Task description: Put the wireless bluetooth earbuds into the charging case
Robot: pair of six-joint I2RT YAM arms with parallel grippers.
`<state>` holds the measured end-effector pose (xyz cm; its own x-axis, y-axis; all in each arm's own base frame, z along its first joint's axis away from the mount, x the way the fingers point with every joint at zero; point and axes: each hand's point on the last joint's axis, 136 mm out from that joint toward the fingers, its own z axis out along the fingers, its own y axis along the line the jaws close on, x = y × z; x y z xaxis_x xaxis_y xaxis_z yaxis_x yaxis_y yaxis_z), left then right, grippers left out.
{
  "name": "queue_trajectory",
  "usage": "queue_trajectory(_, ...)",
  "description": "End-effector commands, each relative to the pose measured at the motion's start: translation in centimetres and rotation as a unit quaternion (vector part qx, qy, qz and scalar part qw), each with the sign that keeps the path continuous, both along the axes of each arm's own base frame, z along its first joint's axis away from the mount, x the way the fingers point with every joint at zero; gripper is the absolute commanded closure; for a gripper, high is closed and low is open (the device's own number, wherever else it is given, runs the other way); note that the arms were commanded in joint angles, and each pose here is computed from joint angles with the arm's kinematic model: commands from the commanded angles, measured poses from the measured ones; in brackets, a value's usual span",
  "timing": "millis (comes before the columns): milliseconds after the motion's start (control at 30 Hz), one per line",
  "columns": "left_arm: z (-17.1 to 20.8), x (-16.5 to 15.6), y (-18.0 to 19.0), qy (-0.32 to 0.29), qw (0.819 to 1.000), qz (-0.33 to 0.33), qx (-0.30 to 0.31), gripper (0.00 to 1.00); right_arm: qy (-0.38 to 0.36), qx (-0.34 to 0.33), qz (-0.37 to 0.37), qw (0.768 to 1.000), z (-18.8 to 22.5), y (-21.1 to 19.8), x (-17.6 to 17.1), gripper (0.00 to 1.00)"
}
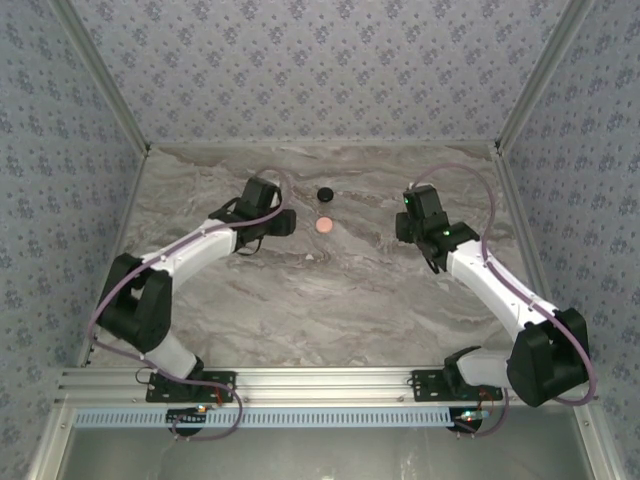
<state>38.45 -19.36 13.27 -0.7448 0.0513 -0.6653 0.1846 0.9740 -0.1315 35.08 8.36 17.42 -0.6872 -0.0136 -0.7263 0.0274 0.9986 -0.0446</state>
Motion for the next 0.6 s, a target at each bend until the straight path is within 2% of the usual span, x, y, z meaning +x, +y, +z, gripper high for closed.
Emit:
queue_trajectory(0,1.5,-0.8,4.1,-0.031,0.996,0.025,0.081,0.32,-0.051,-0.061,-0.069,0.994,1.4,-3.7,0.5,0.56)
queue_trajectory(233,3.1,-2.0,9.5,-0.093,0.982,0.07,0.149,0.28,-0.098,-0.114,-0.125,0.981,1.6,-7.4,0.8,0.54)
queue_trajectory(433,2.9,-2.5,14.4,-0.127,0.968,0.119,0.182,0.27,-0.119,-0.118,-0.125,0.978,0.6,-9.0,1.3,0.51)
queue_trajectory(567,2.3,-2.8,17.4,-0.154,0.959,0.159,0.178,0.23,-0.122,-0.108,-0.142,0.976,-0.4,-10.7,1.2,0.47)
